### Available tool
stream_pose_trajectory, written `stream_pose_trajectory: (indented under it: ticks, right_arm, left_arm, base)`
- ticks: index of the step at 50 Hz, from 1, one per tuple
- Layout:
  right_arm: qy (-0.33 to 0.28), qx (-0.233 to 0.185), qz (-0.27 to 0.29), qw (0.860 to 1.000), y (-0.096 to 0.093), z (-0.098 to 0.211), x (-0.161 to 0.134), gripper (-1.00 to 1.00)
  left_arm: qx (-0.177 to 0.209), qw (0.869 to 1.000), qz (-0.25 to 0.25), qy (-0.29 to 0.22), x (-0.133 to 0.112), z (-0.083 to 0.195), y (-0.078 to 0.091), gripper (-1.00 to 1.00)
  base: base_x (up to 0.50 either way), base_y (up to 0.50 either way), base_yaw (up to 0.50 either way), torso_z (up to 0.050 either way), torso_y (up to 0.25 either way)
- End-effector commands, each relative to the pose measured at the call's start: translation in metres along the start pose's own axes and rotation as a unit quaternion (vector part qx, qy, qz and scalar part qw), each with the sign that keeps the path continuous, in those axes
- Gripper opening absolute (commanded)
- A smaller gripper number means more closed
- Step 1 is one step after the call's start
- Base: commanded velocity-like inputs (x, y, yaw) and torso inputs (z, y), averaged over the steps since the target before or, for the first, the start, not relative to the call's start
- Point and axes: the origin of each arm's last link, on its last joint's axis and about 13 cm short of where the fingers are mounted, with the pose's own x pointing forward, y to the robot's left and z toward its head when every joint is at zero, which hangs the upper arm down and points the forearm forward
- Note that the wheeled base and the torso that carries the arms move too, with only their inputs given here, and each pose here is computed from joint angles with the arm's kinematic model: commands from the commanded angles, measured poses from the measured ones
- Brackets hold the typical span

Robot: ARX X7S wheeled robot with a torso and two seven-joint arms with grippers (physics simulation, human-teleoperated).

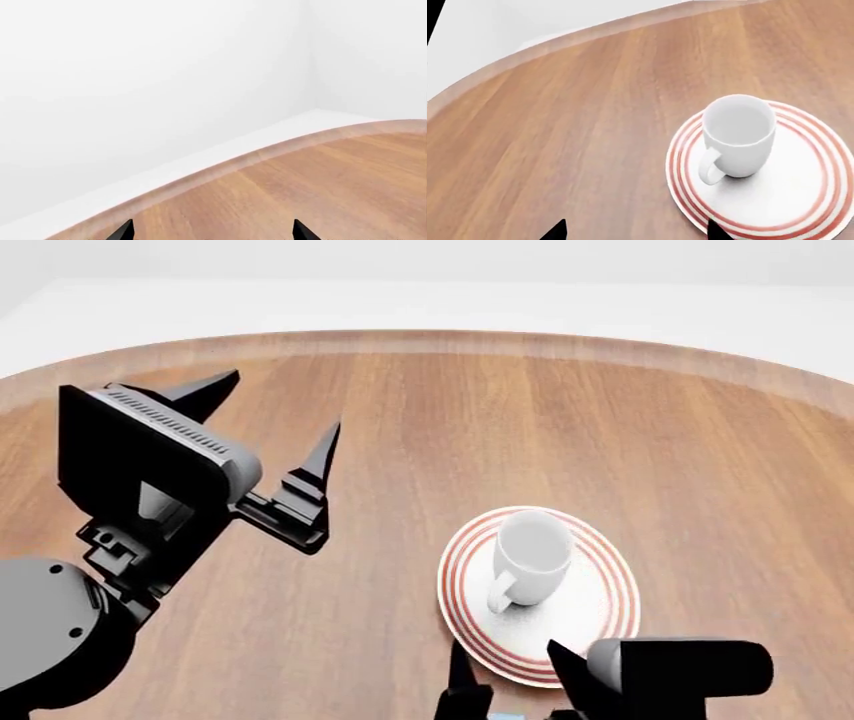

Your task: Pick up the white mug and put it on the plate, and put the chocolate pudding to the right of the plate.

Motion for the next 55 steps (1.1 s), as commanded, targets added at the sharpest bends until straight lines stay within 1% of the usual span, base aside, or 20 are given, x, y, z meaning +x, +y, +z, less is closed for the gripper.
stream_pose_trajectory:
  ticks: [1, 9, 12, 22, 26, 35, 41, 47, 55]
  right_arm:
    - [0.018, 0.015, -0.001, 1.000, 0.004, 0.000, -0.001, 1.00]
    - [0.037, 0.026, -0.009, 0.999, 0.005, 0.000, -0.001, 1.00]
    - [0.036, 0.029, -0.009, 0.999, 0.006, 0.000, 0.000, 1.00]
    - [0.051, 0.029, -0.009, 0.998, 0.009, -0.004, -0.001, 1.00]
    - [0.051, 0.027, -0.015, 0.998, 0.008, -0.004, 0.000, 1.00]
    - [0.084, 0.028, -0.034, 0.996, 0.007, -0.012, 0.004, 1.00]
    - [0.090, 0.032, -0.033, 0.995, 0.007, -0.013, 0.005, 1.00]
    - [0.110, 0.037, -0.032, 0.993, 0.006, -0.018, 0.008, 1.00]
    - [0.113, 0.041, -0.034, 0.992, 0.005, -0.019, 0.011, 1.00]
  left_arm:
    - [-0.005, 1.000, -0.019, -0.015, 0.003, 0.002, -0.003, 1.00]
    - [-0.005, 1.000, -0.018, -0.015, 0.003, 0.002, -0.002, 1.00]
    - [-0.005, 1.000, -0.018, -0.015, 0.003, 0.002, -0.002, 1.00]
    - [-0.006, 1.000, -0.019, -0.014, 0.003, 0.001, -0.003, 1.00]
    - [-0.006, 1.000, -0.018, -0.014, 0.003, 0.001, -0.003, 1.00]
    - [-0.008, 1.000, -0.018, -0.014, 0.003, 0.000, -0.003, 1.00]
    - [-0.010, 1.000, -0.019, -0.013, 0.003, -0.001, -0.004, 1.00]
    - [-0.012, 1.000, -0.019, -0.010, 0.004, -0.003, -0.004, 1.00]
    - [-0.014, 1.000, -0.019, -0.006, 0.004, -0.006, -0.004, 1.00]
  base:
    - [0.00, 0.00, 0.00, 0.000, 0.000]
    - [0.00, 0.00, 0.00, 0.000, 0.000]
    - [0.00, 0.00, 0.00, 0.000, 0.000]
    - [0.00, 0.00, 0.00, 0.000, 0.000]
    - [0.00, 0.00, 0.00, 0.000, 0.000]
    - [0.00, 0.00, 0.00, 0.000, 0.000]
    - [0.00, 0.00, 0.00, 0.000, 0.000]
    - [0.00, 0.00, 0.00, 0.000, 0.000]
    - [0.00, 0.00, 0.00, 0.000, 0.000]
